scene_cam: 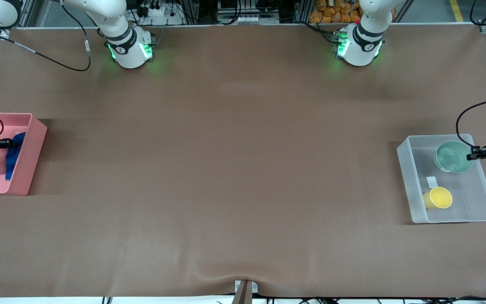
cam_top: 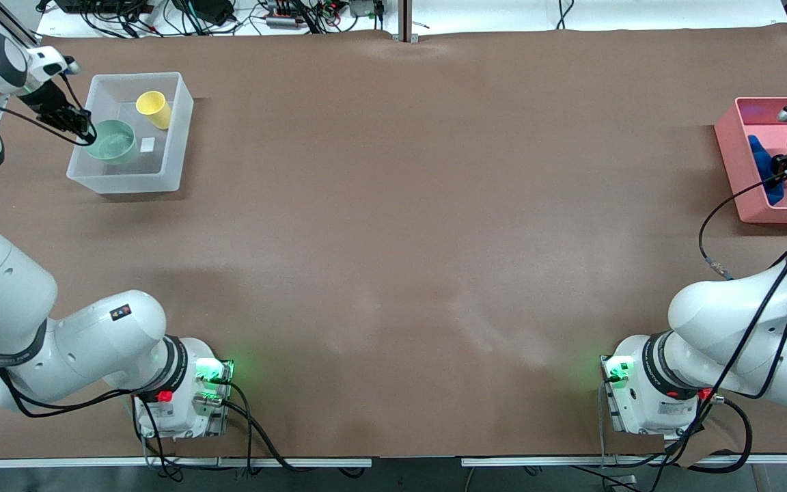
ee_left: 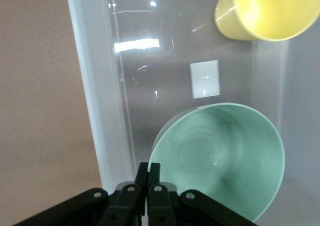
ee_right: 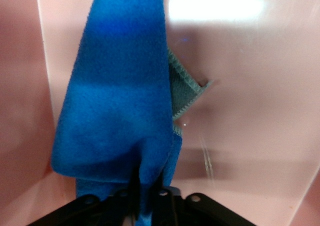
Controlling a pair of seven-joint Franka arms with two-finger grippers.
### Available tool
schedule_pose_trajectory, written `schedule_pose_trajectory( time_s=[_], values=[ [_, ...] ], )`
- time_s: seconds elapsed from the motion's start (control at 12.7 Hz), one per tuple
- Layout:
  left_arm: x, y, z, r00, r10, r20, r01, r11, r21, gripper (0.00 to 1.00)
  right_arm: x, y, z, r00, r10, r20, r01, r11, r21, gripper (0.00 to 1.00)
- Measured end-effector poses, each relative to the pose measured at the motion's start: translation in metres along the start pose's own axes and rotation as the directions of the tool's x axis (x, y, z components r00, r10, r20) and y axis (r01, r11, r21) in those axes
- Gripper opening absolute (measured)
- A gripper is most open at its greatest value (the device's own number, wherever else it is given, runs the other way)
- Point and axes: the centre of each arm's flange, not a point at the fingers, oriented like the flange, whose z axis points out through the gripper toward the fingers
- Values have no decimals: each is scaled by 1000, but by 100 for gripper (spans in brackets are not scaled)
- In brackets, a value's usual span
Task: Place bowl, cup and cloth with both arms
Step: 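Release the cloth with the right gripper while the left gripper carries the bowl, then lower the green bowl into the clear bin and open the left gripper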
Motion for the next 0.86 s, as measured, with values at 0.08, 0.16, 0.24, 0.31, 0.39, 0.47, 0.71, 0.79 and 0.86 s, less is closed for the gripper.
schedule_pose_trajectory(
  time_s=[0.08, 0.16, 0.24, 0.31, 0.39, 0.47, 0.71, 0.79, 0.86],
  values=[
    [0, -3, 8, 1000, -4, -3, 4, 1000, 1, 3, 0, 0, 1, 1000, 5, -7, -5, 1000, 8, 30],
    [0, -4, 16, 1000, -5, -10, 5, 1000, 3, 3, 1, -1, 1, 1000, 13, -18, -12, 1000, 21, 42],
    [-1, -3, 25, 1000, -4, -20, 4, 1000, 8, 3, 2, -2, 1, 999, 16, -27, -16, 999, 29, 54],
    [-3, -1, 34, 1000, -3, -28, 3, 1000, 12, 3, 4, -3, -1, 999, 14, -33, -13, 999, 31, 68],
    [-6, 2, 42, 1000, -1, -29, 2, 1000, 12, 3, 8, -7, -5, 999, 8, -39, -7, 1000, 30, 79],
    [-7, 4, 46, 1000, 1, -28, 0, 1000, 10, 3, 13, -12, -14, 999, -2, -40, 3, 1000, 29, 88],
    [-7, 10, 52, 999, 8, -32, -8, 1000, 9, 3, 23, -37, -64, 999, -25, -46, 25, 1000, 15, 100],
    [-7, 11, 54, 999, 10, -36, -10, 1000, 11, 3, 23, -47, -83, 999, -22, -46, 23, 1000, 13, 100],
    [-7, 12, 57, 999, 12, -37, -11, 1000, 11, 3, 23, -57, -102, 999, -18, -47, 18, 1000, 10, 100]
  ],
)
